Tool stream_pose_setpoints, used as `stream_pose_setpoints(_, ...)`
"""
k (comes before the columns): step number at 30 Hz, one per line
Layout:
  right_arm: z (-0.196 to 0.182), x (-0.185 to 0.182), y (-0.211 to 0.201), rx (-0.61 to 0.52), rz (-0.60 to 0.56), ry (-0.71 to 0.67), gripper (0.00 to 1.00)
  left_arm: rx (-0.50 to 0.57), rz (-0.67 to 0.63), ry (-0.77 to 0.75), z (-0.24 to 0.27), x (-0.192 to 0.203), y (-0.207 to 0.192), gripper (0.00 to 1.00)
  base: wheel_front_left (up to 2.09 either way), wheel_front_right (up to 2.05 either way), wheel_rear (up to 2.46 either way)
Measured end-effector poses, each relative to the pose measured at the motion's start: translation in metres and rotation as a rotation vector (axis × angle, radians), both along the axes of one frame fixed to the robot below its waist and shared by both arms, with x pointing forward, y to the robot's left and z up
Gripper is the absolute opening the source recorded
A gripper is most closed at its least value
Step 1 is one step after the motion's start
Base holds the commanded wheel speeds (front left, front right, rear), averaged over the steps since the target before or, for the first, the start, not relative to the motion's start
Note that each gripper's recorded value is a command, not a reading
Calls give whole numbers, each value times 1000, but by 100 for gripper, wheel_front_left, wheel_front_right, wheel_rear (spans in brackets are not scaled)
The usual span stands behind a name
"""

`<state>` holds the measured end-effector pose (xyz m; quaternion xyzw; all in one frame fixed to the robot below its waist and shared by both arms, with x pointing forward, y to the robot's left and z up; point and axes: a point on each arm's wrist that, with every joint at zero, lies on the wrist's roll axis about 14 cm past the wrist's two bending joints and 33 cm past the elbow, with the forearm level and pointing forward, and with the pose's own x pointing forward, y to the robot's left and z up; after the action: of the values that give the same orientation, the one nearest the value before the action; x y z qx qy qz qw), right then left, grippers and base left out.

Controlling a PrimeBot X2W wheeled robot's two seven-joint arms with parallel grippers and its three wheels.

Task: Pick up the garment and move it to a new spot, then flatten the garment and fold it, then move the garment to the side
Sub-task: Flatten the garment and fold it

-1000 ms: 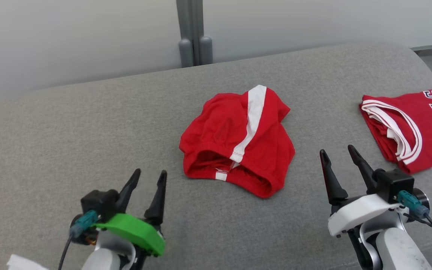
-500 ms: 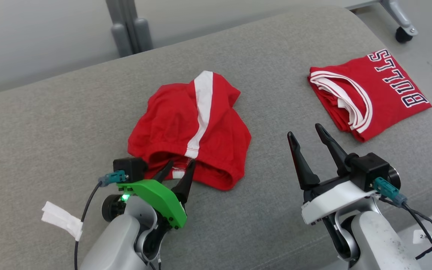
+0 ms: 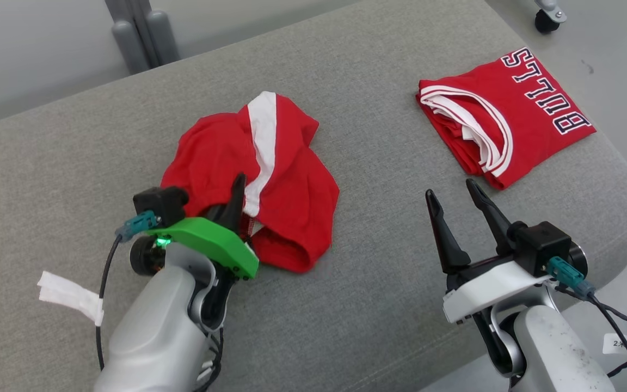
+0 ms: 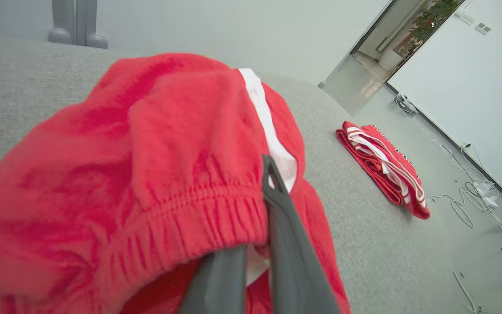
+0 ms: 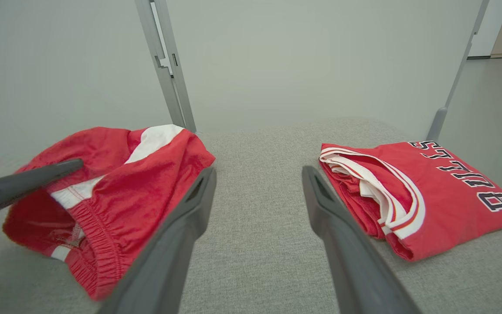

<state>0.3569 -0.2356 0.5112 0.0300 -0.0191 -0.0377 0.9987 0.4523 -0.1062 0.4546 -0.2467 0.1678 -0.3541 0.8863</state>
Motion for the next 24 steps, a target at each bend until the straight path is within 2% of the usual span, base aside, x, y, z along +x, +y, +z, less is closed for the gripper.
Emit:
stream_pose_setpoints(2,1,1,2,0,8,-2,100,-38,-10,-59,24,5,-7,0,0,0,0)
stream_pose_setpoints(7,5,3,9,1,33,-11,100,-210,-114,-218,121,2,-38,0,0,0,0)
stream_pose_setpoints(12,10,1,18,1,58,-23,100,-334,-164,-313,197,9,-40,0,0,0,0)
stream_pose_setpoints(17,11,-6,9,0,33,-24,100,-345,-194,-407,238,19,-41,0,0,0,0)
stream_pose_setpoints(24,7,-8,-4,-2,-8,-15,100,-518,-303,-444,290,-7,-61,0,0,0,0)
